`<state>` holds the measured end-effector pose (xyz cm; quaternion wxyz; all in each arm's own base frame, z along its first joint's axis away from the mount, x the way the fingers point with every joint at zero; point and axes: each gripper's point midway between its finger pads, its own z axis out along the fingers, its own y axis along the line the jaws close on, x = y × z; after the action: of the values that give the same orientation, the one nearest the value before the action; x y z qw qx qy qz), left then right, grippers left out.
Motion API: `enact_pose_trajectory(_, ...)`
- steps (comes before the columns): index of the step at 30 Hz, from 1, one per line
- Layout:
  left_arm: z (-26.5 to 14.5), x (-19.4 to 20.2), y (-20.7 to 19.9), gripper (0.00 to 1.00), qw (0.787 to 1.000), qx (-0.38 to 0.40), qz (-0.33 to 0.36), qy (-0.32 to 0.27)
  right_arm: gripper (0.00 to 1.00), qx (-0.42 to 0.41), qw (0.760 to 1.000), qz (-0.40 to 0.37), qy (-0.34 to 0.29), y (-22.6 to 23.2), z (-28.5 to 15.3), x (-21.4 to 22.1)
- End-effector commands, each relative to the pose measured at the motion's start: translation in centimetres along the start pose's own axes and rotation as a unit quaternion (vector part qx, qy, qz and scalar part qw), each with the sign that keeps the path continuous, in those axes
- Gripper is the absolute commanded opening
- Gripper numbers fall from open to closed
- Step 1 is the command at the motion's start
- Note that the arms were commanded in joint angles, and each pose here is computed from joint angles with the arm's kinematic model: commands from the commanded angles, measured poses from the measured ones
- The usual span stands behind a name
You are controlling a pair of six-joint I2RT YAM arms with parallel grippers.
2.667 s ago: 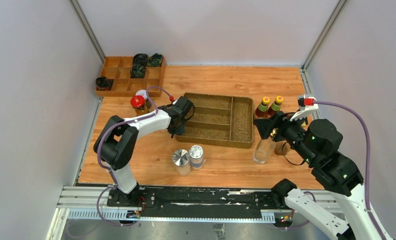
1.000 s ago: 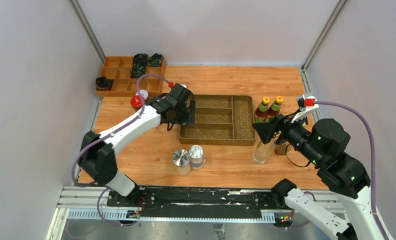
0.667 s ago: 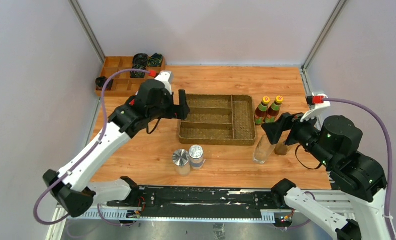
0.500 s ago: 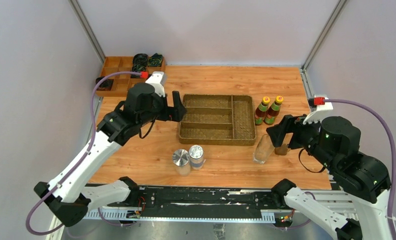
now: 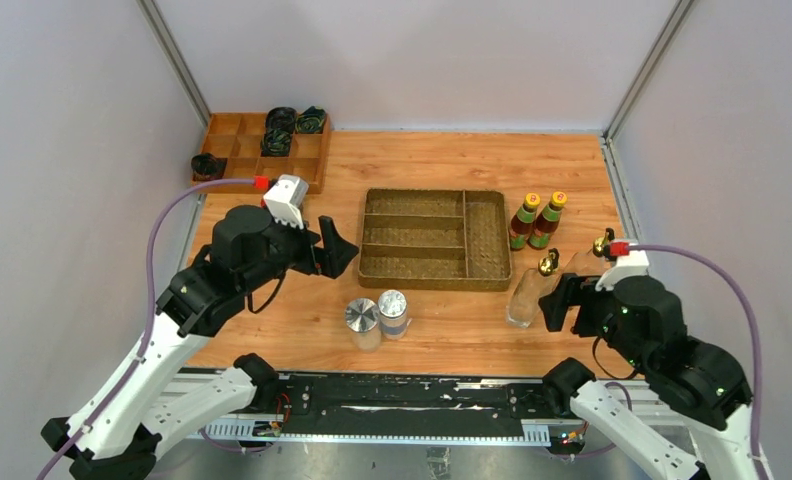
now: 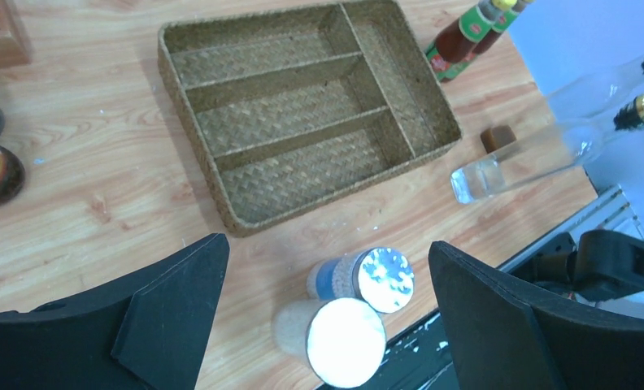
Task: Organize the condiment bottles
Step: Pick up the bottle from the center of the board.
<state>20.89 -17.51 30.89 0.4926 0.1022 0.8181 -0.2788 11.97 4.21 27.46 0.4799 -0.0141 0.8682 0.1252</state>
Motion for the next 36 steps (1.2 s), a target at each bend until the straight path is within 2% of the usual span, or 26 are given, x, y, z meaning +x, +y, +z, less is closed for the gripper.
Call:
enact_pose_trajectory(1,-0.1,2.4,-0.2,1.00,0.999,0.023,0.011,0.024,0.86,-0.017,1.000,-0.013,-0.020,0.4,2.6,1.3)
enact_pose_trajectory(4,-0.3,3.2,0.1,1.00,0.999,0.022,0.004,0.025,0.84,-0.015,0.999,-0.030,-0.038,0.6,2.8,-0.1)
enact_pose_trajectory(9,-0.9,4.3,0.6,1.00,0.999,0.019,-0.014,0.022,0.84,0.018,0.998,-0.052,-0.022,0.3,4.3,-0.7)
enact_pose_trajectory(20,-0.9,6.4,1.2,1.00,0.999,0.015,-0.030,0.035,0.85,0.065,0.995,-0.009,-0.076,-1.1,5.9,-1.3)
enact_pose_trajectory(32,-0.6,6.0,0.9,1.00,0.999,0.021,-0.020,0.040,0.83,0.072,0.993,0.027,-0.087,-0.7,9.2,-0.2)
enact_pose_trajectory(36,-0.9,6.0,1.1,1.00,0.999,0.019,-0.020,0.034,0.79,0.079,0.993,0.026,-0.085,-0.6,10.2,-0.2)
